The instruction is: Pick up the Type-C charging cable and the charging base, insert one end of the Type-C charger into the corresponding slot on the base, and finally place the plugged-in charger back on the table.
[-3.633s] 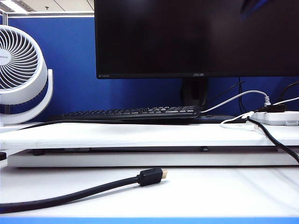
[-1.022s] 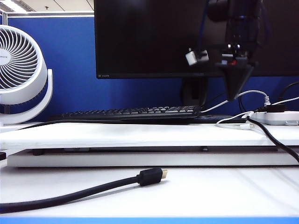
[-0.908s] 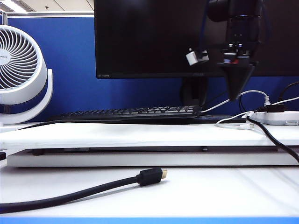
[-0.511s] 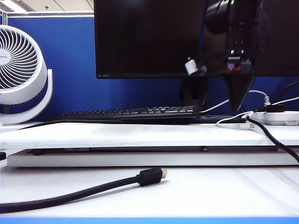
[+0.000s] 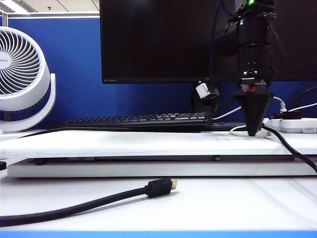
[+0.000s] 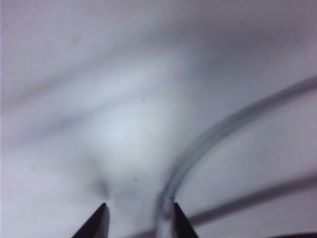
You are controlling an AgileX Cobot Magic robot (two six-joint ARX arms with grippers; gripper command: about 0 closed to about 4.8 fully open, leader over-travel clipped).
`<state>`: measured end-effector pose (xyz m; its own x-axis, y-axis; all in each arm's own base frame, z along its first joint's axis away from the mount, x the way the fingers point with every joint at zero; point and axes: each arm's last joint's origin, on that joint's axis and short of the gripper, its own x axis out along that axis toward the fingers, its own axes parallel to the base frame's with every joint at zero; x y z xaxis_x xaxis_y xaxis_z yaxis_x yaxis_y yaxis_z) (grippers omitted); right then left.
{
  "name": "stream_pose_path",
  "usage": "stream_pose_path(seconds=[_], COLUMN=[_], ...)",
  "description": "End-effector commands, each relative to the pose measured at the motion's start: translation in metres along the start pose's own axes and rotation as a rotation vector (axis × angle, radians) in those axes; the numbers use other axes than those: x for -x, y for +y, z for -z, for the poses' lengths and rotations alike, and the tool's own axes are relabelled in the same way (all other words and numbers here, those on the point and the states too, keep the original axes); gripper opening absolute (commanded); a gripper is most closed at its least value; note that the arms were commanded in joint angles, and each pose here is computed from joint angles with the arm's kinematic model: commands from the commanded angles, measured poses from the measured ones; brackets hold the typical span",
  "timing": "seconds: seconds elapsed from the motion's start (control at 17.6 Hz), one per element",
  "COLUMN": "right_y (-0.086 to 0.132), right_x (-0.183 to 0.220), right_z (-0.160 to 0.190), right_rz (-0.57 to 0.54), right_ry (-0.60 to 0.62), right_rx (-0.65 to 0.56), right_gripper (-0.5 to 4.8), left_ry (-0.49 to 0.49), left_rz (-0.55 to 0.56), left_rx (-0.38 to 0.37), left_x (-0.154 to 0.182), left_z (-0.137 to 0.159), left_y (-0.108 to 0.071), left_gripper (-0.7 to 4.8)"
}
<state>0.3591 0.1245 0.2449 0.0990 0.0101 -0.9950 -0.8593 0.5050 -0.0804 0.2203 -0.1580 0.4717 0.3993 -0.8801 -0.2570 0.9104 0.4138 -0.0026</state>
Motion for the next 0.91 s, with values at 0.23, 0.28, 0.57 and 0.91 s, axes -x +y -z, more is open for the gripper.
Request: stream_pose_path(seconds=[0.23, 0.28, 0.57, 0.91], right_y=[-0.0041, -0.0045, -0.0047, -0.0043], right_x=[0.0014, 0.0015, 0.0014, 0.0009], right_z=[0.0048, 0.0049, 0.005, 0.006], right_rz=[0.035, 0.037, 0.039, 0.031], right_ry=[0.038, 0.036, 0.038, 0.048], right_rx=[-0.009, -0.01, -0.011, -0.011], right_gripper=[1.66, 1.66, 1.66, 1.51], left_ry=[-0.027, -0.027, -0.027, -0.027], left_rz=[0.004, 0.004, 0.004, 0.004], left_rx=[-0.016, -0.017, -0.017, -0.017], left_x=[0.003, 0.003, 0.003, 0.003], left_z=[-0.004, -0.004, -0.004, -0.004], left_y=[-0.0017, -0.0017, -0.0017, -0.0017], left_gripper=[-0.06, -0.06, -0.06, -0.06])
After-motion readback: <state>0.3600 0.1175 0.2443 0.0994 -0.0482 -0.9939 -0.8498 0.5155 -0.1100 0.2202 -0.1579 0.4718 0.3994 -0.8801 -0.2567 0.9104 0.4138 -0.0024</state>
